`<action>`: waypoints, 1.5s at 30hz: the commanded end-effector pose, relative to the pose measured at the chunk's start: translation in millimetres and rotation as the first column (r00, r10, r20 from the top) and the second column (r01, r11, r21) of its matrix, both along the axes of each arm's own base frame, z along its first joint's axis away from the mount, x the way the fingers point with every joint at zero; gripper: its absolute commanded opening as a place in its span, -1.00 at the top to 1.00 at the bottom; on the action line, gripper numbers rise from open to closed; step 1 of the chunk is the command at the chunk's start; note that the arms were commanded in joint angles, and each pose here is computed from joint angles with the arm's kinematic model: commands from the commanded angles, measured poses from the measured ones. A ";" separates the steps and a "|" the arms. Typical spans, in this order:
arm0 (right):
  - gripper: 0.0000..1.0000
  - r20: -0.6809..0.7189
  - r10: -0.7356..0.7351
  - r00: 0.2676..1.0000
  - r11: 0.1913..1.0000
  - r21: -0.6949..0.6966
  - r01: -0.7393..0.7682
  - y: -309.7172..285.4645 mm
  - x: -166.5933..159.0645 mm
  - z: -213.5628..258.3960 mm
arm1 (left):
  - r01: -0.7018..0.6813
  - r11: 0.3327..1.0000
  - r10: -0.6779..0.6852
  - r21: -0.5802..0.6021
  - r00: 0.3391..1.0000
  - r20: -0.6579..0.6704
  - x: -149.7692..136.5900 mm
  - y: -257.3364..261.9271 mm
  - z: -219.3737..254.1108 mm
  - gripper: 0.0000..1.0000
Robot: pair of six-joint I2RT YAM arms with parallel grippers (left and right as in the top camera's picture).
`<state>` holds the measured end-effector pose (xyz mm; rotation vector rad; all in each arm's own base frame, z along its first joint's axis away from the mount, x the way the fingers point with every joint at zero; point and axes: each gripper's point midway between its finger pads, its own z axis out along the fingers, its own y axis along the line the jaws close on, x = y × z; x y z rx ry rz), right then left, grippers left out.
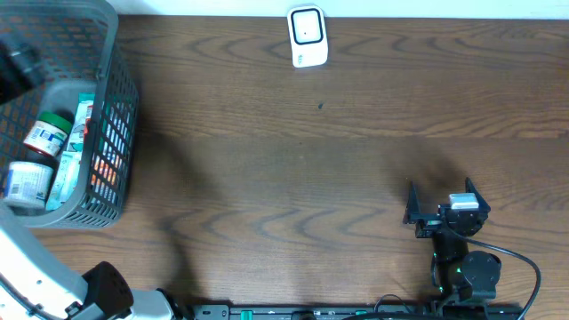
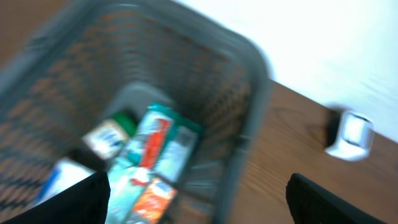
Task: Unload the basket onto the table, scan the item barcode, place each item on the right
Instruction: 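Reach the left gripper into the basket and grasp the red tube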
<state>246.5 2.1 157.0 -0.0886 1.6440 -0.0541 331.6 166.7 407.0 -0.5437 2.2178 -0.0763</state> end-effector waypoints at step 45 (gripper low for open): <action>-0.98 -0.002 -0.014 1.000 1.000 -0.010 0.014 -3.4 0.0 -1.1 | 0.054 0.979 -0.169 -0.195 0.747 -0.642 64.1 50.1 -284.7 -0.49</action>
